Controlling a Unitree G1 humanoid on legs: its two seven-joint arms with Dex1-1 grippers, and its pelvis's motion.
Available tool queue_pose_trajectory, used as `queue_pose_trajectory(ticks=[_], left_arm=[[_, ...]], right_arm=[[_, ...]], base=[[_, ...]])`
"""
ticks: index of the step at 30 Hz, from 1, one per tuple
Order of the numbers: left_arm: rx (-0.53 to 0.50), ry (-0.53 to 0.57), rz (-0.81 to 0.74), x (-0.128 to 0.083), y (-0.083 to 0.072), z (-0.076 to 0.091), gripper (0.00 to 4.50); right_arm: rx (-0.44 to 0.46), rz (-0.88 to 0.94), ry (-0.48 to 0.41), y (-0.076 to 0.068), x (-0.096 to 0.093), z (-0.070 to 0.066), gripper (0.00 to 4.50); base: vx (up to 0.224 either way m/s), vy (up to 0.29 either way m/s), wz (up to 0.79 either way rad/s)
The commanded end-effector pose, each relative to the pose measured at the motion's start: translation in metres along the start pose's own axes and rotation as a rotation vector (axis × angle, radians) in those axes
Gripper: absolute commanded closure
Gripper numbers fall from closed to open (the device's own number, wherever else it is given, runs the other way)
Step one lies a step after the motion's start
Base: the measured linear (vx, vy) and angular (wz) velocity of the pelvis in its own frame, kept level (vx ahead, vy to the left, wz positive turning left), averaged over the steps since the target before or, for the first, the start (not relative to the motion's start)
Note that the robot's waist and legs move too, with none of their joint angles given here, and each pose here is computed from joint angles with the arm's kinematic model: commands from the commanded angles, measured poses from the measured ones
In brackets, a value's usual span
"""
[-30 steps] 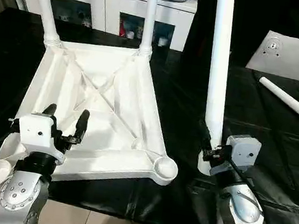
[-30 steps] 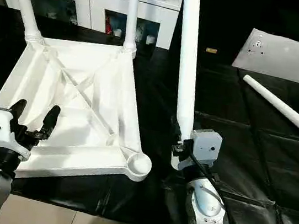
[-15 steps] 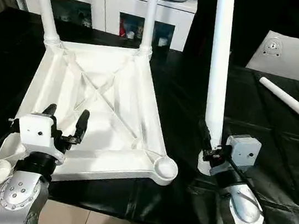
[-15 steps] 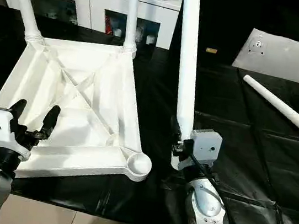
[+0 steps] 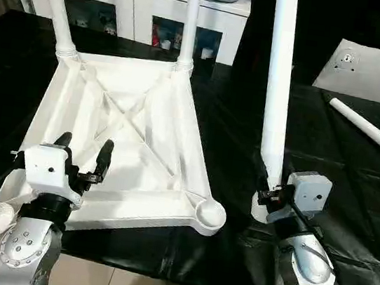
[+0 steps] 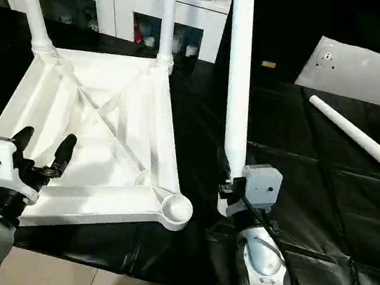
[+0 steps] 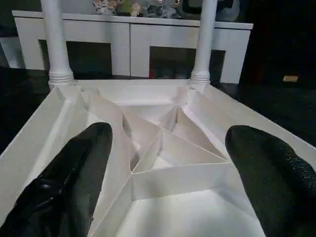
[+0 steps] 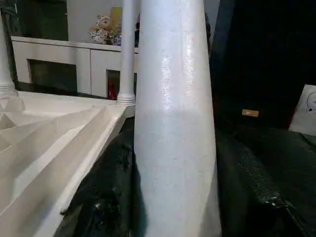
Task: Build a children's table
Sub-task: Pick table leg
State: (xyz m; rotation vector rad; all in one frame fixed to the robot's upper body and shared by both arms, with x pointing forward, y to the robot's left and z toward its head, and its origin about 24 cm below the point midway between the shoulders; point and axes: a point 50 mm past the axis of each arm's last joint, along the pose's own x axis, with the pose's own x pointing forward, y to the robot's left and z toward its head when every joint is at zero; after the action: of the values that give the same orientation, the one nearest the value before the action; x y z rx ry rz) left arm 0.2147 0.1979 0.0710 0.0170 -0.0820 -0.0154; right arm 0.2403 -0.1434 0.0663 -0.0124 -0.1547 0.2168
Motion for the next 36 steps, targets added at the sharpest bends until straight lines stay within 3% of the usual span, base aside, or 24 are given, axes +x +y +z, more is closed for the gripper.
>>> queue_pose_trajectory(ticks=[1,36], left_arm=[[0.0,-0.011,-0.003,0.0015,-0.0006,0.0011,0.41],[0.0,-0.011,-0.003,0.0015,-0.0006,0.0011,0.41]], right_arm=[[0.003,0.0,-0.002,-0.0009,0.0017,0.0011,2.65],[0.003,0.0,-0.002,-0.0009,0.0017,0.0011,2.65]], base=[[0.0,0.0,0.0],[0.0,0.0,0.0]])
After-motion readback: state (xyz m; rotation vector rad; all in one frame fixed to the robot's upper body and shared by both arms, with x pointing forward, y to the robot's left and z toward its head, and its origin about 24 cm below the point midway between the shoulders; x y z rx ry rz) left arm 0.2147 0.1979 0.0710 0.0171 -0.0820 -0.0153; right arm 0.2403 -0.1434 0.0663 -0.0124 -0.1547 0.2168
